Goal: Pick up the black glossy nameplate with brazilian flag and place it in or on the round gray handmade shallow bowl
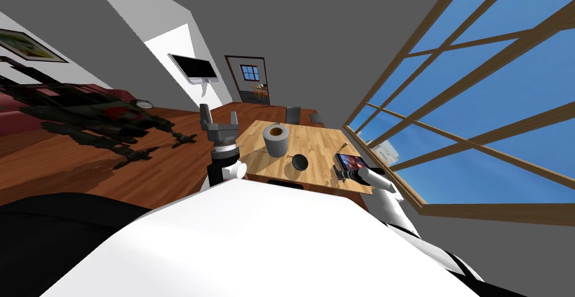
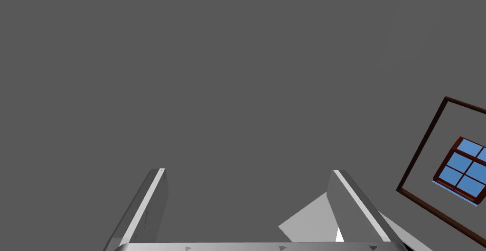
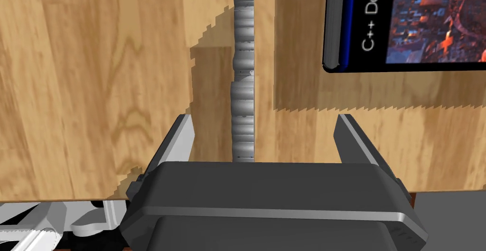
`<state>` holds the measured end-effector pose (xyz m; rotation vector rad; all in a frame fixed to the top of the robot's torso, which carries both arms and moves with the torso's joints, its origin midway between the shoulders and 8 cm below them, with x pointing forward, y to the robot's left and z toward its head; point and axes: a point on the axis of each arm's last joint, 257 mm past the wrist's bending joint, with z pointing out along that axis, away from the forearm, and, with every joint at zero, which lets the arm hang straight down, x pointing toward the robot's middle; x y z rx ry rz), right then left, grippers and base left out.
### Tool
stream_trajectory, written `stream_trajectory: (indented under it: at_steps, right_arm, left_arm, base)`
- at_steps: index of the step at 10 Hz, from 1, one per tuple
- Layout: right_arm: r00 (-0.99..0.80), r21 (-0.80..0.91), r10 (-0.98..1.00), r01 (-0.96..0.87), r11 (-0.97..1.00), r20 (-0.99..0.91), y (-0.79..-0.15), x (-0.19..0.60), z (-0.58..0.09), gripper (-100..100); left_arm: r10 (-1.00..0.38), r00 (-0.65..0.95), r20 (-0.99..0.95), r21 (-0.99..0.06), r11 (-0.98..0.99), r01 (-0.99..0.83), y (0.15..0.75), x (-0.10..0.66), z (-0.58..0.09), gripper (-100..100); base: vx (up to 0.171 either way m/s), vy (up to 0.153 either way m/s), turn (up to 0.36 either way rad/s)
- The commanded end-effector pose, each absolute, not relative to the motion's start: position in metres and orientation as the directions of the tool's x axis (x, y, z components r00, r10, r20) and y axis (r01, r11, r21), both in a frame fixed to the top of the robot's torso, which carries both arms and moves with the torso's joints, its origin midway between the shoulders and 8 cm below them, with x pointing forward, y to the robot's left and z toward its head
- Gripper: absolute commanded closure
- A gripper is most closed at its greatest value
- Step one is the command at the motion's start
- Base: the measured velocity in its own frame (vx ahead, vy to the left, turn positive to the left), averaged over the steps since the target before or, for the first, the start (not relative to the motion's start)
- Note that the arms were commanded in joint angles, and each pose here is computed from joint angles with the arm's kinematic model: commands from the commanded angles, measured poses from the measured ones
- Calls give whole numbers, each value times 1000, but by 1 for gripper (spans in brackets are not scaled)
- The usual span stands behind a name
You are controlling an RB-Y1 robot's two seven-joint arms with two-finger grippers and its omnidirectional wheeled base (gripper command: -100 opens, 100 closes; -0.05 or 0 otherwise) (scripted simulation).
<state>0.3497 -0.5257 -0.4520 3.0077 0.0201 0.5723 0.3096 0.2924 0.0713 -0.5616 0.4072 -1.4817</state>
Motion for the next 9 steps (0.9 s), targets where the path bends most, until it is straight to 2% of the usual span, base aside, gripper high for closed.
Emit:
stream_trajectory:
  at_steps: [1, 6, 8, 9]
  right_arm:
    - [929, 87, 57, 27, -996, 367, -527, 347, -453, -100]
    - [919, 88, 121, 95, -992, 376, -536, 328, -457, -100]
    - [918, 91, 126, 99, -991, 375, -536, 329, -458, -100]
    - [918, 92, 130, 103, -990, 375, -536, 329, -458, 100]
  left_arm:
    - [-995, 60, 83, -583, 1, 813, 292, 310, 71, 0]
    - [-995, 60, 83, -583, 1, 813, 292, 310, 71, 0]
    - [-995, 60, 83, -582, 1, 813, 292, 310, 71, 0]
    - [-995, 60, 83, -582, 1, 813, 292, 310, 71, 0]
  base:
    - [107, 60, -112]
    - [107, 71, -161]
    - [61, 75, -52]
    - [7, 9, 0]
